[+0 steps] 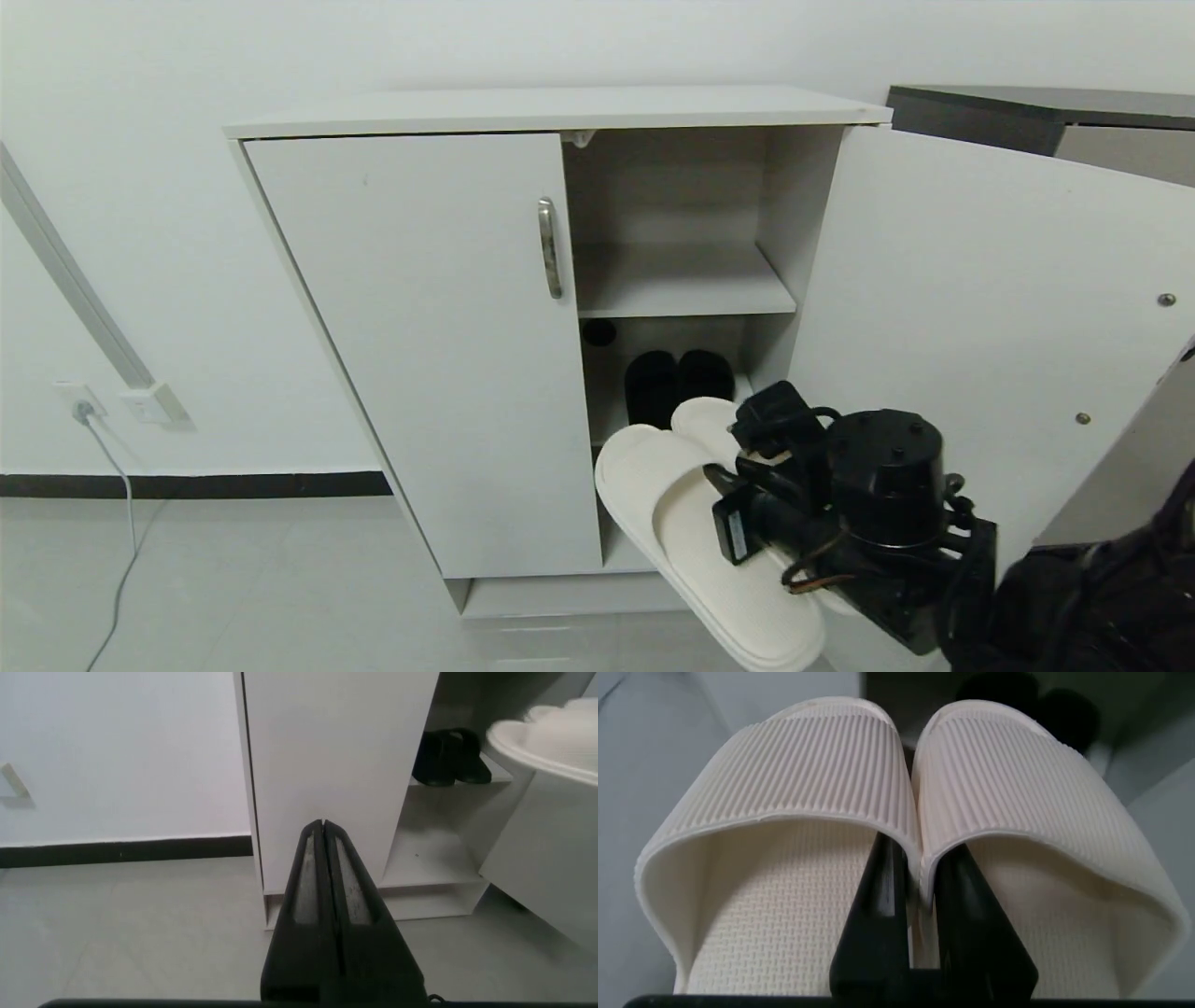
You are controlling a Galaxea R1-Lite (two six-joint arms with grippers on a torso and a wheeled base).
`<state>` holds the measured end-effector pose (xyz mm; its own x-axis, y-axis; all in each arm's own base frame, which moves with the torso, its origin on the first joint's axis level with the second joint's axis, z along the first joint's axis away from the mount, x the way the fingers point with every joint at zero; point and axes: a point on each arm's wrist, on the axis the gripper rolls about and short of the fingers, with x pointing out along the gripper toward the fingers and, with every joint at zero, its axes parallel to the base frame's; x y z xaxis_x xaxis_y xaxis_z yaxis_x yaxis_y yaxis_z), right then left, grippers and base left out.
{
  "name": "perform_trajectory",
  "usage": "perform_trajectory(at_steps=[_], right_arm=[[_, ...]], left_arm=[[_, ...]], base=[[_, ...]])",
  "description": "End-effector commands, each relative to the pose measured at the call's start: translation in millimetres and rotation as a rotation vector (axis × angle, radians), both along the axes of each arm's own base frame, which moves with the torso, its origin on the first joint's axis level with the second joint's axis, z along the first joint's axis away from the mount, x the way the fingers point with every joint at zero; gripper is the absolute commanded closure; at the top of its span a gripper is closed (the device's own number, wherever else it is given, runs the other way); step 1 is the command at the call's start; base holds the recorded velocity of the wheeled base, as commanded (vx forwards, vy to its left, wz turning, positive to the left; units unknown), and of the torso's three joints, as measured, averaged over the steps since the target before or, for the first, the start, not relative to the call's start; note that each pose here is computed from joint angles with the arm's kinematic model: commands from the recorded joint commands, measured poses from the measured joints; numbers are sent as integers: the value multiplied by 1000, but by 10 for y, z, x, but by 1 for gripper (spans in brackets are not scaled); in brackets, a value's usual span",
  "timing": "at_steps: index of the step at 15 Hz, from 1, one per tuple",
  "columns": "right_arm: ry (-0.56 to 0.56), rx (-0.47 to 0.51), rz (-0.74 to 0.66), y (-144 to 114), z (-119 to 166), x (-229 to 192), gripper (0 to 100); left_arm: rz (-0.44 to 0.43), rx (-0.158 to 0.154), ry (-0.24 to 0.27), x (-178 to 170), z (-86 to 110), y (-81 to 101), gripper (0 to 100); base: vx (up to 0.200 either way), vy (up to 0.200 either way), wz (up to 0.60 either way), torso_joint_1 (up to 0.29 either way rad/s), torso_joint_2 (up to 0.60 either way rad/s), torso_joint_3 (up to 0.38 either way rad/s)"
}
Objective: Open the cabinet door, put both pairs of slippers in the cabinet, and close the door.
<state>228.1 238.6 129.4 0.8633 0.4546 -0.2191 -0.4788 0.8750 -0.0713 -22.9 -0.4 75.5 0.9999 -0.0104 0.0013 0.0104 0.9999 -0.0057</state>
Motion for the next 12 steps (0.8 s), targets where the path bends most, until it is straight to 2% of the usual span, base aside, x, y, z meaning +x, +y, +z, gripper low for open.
perform_trajectory(at_steps=[1,3,5,12], right_arm=[[31,-9,-171,509,-108,167,100],[28,7,-247,645,92,233,100],[-23,34,-362,714,352,327,100],[-67,81,-431,675,903,512,100]], left_arm=[[0,0,1,1,0,0,100],[0,0,1,1,0,0,100],[0,0,1,1,0,0,100],[0,0,1,1,0,0,100]], base=[[0,0,0,0,0,0],[0,0,0,0,0,0],[0,0,0,0,0,0],[0,0,0,0,0,0]])
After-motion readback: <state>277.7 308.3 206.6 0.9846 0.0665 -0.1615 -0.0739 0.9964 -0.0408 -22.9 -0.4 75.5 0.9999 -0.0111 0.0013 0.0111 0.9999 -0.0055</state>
